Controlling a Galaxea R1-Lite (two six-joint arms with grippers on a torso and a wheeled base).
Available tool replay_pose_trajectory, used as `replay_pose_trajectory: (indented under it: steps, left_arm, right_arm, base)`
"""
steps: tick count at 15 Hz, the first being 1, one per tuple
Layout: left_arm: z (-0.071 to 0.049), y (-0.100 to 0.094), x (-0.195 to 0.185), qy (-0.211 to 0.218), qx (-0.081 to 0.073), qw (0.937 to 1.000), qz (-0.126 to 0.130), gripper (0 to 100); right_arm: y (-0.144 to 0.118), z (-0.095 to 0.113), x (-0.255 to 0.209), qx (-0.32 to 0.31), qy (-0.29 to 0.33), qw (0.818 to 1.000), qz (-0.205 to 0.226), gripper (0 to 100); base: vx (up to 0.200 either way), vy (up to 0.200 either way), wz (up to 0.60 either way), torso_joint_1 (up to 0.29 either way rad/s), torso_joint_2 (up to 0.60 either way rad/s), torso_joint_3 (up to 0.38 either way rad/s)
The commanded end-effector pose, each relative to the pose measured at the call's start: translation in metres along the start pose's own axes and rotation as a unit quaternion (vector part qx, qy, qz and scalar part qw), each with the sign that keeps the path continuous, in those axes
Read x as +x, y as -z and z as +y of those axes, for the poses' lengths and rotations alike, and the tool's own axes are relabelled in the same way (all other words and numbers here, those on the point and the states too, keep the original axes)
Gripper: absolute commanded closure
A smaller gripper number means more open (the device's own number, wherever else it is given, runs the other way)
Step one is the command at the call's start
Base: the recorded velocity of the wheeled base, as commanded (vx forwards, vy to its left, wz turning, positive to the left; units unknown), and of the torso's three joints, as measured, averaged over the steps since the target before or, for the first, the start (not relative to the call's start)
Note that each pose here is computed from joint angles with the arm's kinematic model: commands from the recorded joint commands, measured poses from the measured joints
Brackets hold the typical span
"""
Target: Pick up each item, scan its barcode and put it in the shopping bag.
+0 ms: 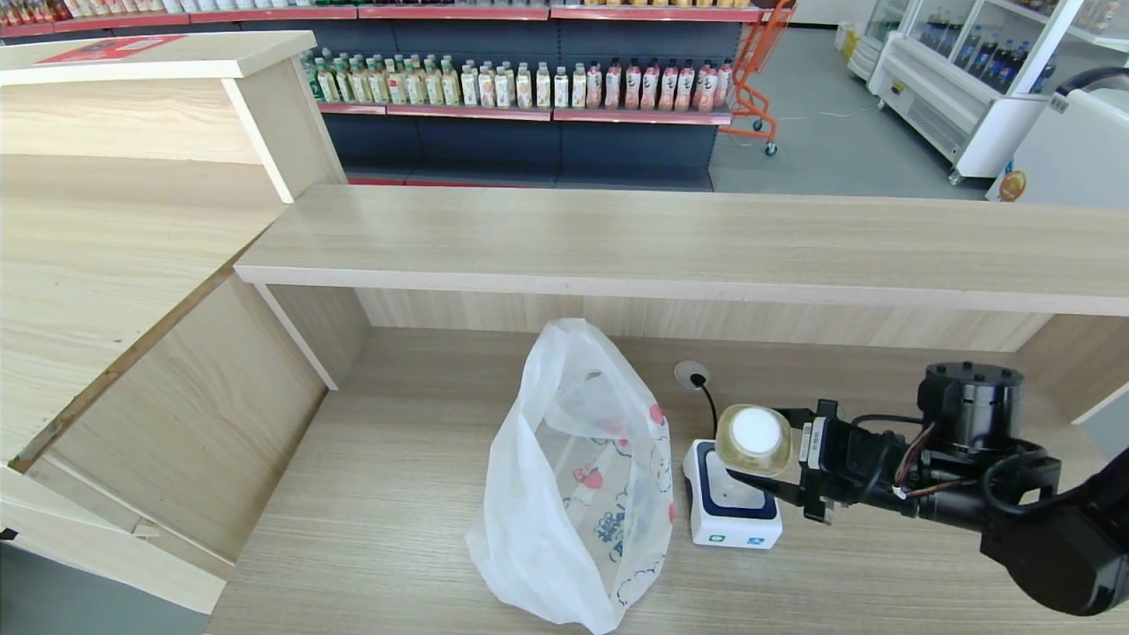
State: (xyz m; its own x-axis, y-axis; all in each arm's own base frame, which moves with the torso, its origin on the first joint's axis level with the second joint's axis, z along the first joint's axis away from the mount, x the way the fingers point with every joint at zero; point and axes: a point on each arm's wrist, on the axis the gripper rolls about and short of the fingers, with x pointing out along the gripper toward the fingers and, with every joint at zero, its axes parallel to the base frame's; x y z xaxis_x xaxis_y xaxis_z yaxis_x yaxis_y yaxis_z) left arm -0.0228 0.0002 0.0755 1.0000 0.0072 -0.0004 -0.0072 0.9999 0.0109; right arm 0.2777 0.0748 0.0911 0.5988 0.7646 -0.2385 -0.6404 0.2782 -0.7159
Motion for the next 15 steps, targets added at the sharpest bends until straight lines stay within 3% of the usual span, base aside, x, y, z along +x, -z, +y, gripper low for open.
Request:
replay_pose_trajectory:
  steps: [1, 10, 15]
  left_arm:
    - [0.000, 0.000, 0.000, 0.000, 0.000, 1.0000, 0.000, 0]
    - [0.000, 0.000, 0.000, 0.000, 0.000, 1.0000, 0.000, 0]
    - [0.000, 0.000, 0.000, 0.000, 0.000, 1.0000, 0.000, 0]
  right_arm:
    - [0.016, 0.005, 0.014, 0.004, -0.011, 1.000, -0.004, 100]
    - [0.027, 0.000, 0.026, 0.008, -0.003, 1.000, -0.005, 100]
    - [0.013, -0.007, 0.019, 0.015, 0.014, 1.000, -0.020, 100]
  base:
    - [0.000, 0.000, 0.00, 0.000, 0.00, 0.000]
    - [0.000, 0.000, 0.00, 0.000, 0.00, 0.000]
    - [0.000, 0.000, 0.00, 0.000, 0.00, 0.000]
